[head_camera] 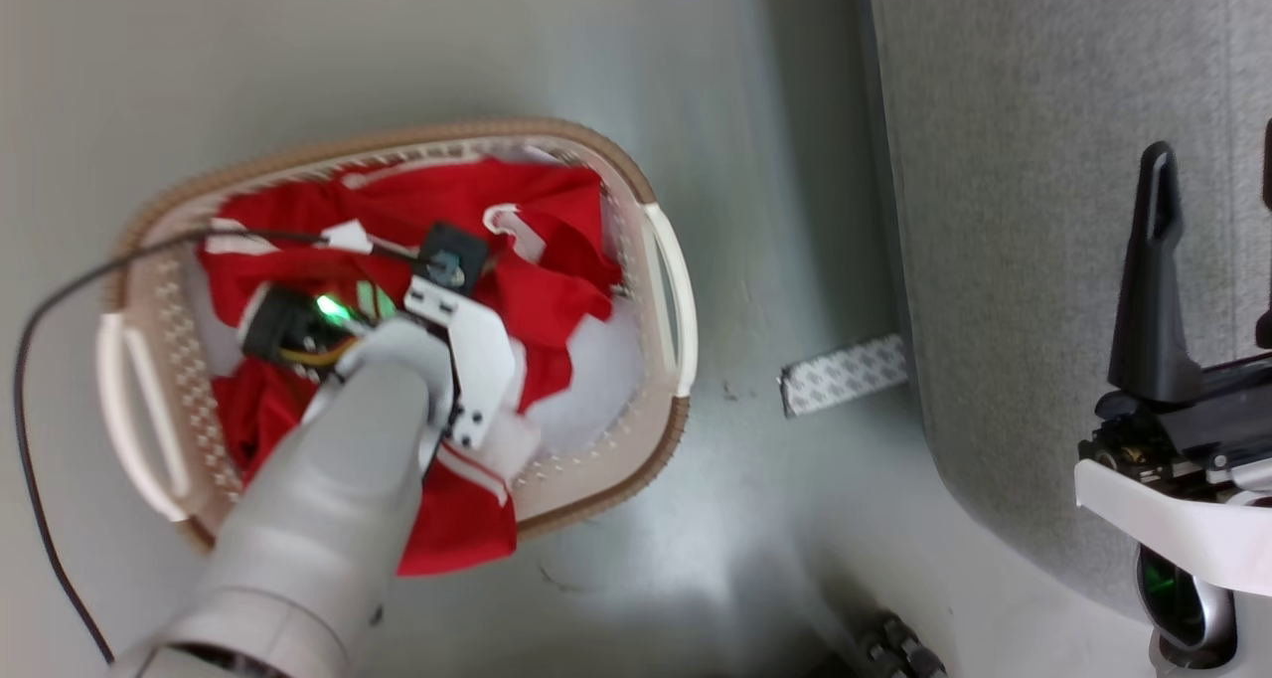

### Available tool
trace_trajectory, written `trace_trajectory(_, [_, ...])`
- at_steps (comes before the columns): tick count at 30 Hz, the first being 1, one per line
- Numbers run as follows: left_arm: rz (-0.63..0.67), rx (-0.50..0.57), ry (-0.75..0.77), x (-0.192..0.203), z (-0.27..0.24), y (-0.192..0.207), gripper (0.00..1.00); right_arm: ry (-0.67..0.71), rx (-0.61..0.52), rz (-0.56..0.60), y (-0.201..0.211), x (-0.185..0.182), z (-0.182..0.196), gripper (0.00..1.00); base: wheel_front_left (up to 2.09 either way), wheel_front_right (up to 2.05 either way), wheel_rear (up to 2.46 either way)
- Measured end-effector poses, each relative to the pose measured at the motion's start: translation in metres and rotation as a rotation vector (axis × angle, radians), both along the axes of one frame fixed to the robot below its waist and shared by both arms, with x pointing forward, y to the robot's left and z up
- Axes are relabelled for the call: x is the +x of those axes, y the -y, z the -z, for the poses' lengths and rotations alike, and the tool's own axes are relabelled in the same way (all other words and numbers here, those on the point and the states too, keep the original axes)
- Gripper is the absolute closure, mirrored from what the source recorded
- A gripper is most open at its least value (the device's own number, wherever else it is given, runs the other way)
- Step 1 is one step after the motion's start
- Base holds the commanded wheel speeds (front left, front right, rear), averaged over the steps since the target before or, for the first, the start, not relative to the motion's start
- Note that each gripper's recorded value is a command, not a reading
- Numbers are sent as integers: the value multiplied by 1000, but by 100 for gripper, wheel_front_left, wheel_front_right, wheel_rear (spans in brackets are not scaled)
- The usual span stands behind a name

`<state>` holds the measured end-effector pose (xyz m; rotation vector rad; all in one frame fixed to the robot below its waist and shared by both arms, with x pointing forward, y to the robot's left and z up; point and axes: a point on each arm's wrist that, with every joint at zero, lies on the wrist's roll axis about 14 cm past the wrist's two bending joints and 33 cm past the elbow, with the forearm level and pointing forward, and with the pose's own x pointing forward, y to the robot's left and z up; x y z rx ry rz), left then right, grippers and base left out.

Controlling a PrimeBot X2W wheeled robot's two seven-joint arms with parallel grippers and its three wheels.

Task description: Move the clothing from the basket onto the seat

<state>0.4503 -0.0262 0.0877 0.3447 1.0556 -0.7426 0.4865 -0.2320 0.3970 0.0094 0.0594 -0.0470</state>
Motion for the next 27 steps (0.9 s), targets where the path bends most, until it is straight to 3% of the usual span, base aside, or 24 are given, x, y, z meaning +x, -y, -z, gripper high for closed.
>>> trace_trajectory(11, [-194,-149,109,3,-84,-18,100,65,22,-12,-10,-16,-42,0,0,0,0])
trace_trajectory(27, [-409,-367,431,-11,-261,-46,100,172,100,-46,-34,-95,-112,0,0,0,0])
